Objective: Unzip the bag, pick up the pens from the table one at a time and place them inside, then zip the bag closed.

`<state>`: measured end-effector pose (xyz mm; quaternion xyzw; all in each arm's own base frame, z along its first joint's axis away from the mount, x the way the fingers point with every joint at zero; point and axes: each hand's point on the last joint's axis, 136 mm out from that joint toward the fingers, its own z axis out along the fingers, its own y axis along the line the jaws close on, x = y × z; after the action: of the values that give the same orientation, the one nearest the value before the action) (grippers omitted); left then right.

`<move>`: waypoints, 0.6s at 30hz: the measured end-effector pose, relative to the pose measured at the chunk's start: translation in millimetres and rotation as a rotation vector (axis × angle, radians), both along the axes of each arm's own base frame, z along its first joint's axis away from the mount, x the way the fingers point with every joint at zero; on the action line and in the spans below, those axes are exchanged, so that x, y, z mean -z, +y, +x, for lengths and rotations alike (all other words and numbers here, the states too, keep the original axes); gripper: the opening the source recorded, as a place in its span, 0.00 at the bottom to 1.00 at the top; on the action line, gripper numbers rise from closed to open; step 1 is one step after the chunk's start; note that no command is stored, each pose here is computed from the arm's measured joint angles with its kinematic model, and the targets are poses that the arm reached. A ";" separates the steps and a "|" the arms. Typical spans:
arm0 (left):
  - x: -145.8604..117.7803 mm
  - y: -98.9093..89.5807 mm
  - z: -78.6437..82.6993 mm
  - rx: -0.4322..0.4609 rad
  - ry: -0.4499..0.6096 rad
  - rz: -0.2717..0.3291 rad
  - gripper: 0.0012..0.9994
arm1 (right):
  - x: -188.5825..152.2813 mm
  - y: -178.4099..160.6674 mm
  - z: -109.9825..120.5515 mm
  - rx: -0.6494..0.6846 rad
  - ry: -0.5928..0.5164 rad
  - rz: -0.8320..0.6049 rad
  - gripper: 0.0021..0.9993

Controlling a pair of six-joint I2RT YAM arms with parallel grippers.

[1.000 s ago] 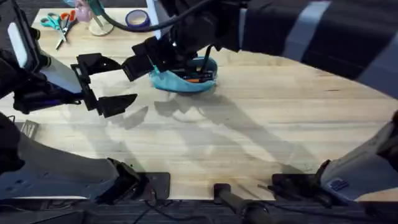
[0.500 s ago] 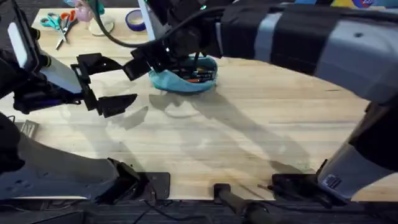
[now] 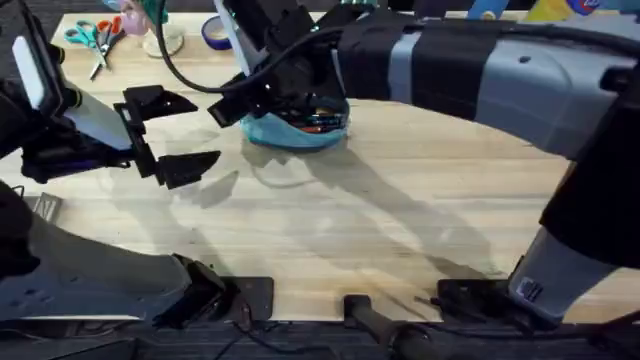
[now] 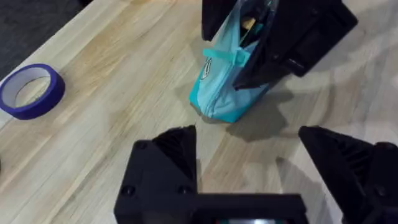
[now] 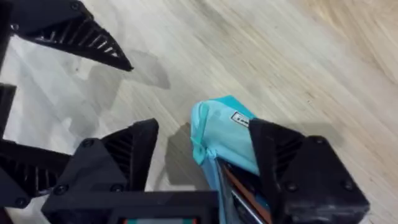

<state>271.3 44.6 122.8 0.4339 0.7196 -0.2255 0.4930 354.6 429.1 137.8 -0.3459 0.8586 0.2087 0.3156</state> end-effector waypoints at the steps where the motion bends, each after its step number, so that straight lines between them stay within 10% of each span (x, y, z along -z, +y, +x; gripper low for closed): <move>1: 0.1 0.0 0.0 0.000 0.000 0.000 0.99 | -0.2 0.0 0.4 0.000 -0.003 0.000 0.85; 18: 0.0 0.0 0.0 0.000 0.000 0.000 0.99 | 7.5 -6.6 -4.4 -0.006 0.017 -0.042 0.71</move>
<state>271.3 44.6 122.8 0.4339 0.7197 -0.2256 0.4929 350.2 422.5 130.3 -0.3532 0.8645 0.1943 0.3002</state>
